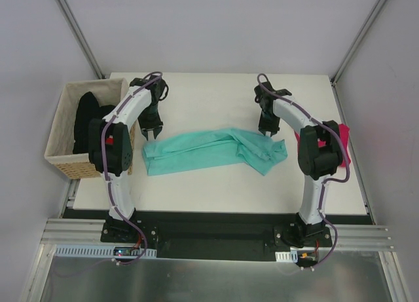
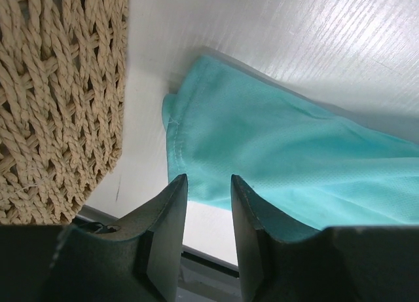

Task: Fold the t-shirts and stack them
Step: Fold the other side of the tshirt into a rectangle

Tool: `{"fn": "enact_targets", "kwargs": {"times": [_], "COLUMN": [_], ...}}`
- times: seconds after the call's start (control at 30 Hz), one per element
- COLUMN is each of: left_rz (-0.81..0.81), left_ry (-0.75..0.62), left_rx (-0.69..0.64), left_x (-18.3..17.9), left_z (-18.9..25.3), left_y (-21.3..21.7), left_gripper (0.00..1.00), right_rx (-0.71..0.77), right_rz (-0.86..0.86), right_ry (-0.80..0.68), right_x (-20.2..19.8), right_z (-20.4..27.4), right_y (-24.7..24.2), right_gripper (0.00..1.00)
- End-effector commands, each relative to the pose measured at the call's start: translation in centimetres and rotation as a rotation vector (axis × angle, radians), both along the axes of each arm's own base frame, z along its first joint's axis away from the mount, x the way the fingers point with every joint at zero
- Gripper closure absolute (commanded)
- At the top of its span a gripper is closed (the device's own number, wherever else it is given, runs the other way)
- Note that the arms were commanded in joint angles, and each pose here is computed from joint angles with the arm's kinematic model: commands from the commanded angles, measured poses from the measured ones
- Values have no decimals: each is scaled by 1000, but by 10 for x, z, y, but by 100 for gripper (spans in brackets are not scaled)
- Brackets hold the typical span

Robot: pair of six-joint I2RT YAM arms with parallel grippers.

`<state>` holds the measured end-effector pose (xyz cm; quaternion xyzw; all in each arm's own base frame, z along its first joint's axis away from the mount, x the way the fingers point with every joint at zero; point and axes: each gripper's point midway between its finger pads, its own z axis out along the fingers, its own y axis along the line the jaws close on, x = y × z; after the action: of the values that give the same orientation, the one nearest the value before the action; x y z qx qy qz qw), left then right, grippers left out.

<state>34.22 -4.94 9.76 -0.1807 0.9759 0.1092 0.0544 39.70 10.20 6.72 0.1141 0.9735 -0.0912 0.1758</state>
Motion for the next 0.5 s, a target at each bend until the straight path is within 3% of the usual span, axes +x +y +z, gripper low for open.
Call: {"fn": "enact_targets", "kwargs": {"times": [0.0,0.47], "left_rz": [-14,-13], "left_ry": [15,20], "left_rx": [9,1], "left_x": [2,0], "left_z": [9,10], "left_y": [0,-2], "left_gripper": [68,69], "right_rx": [48,68], "right_rz": [-28,25], "right_ry": [-62,-97], "right_x": [-5,10], "right_z": [23,37], "right_y": [3,17], "right_gripper": [70,70]}}
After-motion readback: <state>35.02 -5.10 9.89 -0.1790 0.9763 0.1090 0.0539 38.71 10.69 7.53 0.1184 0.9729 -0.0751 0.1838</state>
